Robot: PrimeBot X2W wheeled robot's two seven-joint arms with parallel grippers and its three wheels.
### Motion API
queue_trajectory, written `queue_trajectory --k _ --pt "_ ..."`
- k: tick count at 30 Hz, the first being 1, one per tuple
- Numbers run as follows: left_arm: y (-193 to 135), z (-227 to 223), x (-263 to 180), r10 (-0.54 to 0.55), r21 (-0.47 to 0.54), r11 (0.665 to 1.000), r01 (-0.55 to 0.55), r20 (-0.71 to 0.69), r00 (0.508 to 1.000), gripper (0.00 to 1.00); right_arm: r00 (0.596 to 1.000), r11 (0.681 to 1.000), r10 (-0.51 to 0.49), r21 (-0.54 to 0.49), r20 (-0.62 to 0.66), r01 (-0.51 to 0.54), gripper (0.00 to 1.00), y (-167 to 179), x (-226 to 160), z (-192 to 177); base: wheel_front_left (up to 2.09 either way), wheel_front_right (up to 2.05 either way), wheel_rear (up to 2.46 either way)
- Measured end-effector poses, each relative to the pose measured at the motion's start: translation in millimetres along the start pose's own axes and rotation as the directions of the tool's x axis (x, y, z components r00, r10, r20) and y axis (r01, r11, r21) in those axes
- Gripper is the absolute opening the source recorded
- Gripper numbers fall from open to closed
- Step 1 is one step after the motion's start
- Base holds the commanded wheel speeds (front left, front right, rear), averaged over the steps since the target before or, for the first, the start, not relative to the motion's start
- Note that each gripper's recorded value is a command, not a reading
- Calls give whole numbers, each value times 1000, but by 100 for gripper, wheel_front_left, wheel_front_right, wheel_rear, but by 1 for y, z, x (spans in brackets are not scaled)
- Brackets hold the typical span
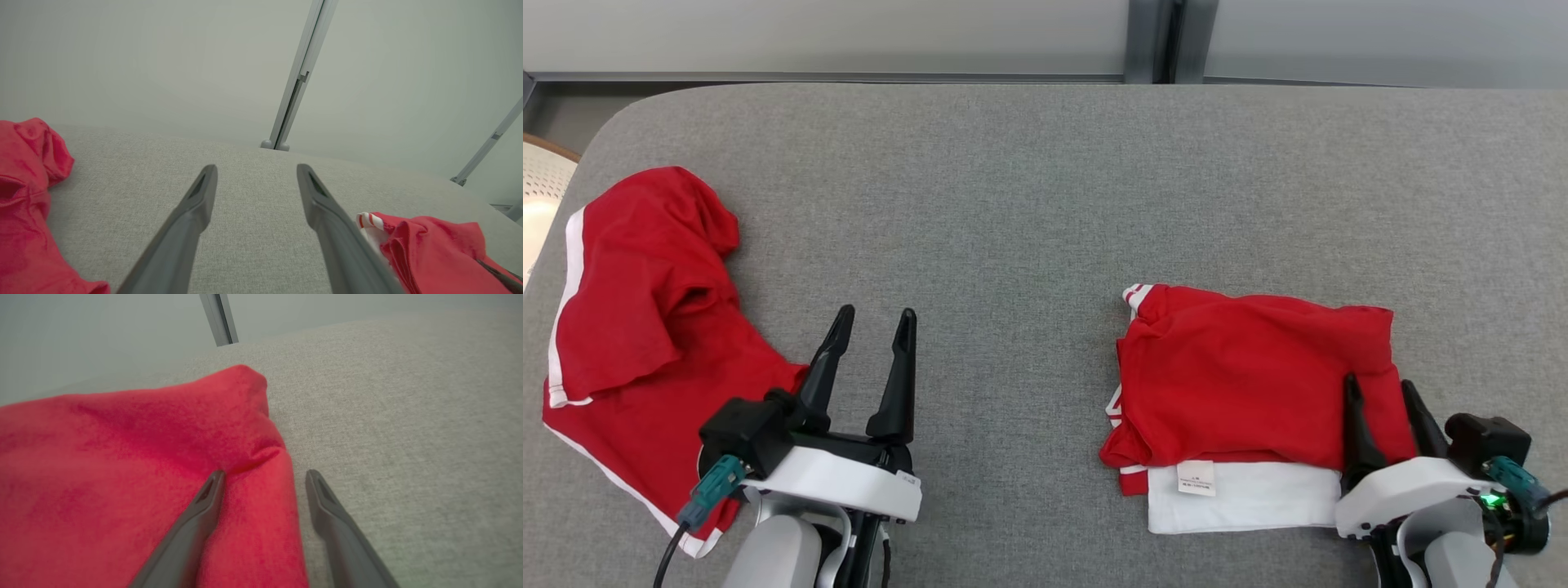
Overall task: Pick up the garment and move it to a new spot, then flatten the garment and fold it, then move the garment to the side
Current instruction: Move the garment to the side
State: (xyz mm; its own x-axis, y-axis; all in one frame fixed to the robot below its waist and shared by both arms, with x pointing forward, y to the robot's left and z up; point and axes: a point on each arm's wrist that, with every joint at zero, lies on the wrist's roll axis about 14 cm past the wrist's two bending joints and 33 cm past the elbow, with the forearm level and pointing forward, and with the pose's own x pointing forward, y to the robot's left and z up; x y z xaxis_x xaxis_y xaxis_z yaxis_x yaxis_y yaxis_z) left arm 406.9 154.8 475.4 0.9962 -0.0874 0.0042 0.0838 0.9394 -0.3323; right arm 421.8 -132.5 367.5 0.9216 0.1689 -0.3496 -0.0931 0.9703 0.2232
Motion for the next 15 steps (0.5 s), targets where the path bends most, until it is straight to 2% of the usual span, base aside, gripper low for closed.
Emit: queue_trajectory --k 1,2,5,9,15 --pt "0 1 1 -1 1 1000 1 2 1000 100 1000 1000 5 -2 -6 -5 13 1 1 -1 0 0 0" --pt "-1 1 2 -3 2 1000 3 4 1000 100 1000 1000 11 -5 -8 -11 0 3 2 -1 0 0 0" --pt "-2 1 3 -10 7 1000 10 3 1000 100 1000 999 28 -30 -1 -28 0 8 3 0 0 0 0" --pt "-11 1 7 -38 7 999 38 4 999 100 999 991 37 -131 31 -33 0 0 1 13 0 0 0" --pt "-40 -5 19 -130 9 991 130 -5 992 100 987 962 49 -271 151 -6 0 -18 2 61 0 0 0"
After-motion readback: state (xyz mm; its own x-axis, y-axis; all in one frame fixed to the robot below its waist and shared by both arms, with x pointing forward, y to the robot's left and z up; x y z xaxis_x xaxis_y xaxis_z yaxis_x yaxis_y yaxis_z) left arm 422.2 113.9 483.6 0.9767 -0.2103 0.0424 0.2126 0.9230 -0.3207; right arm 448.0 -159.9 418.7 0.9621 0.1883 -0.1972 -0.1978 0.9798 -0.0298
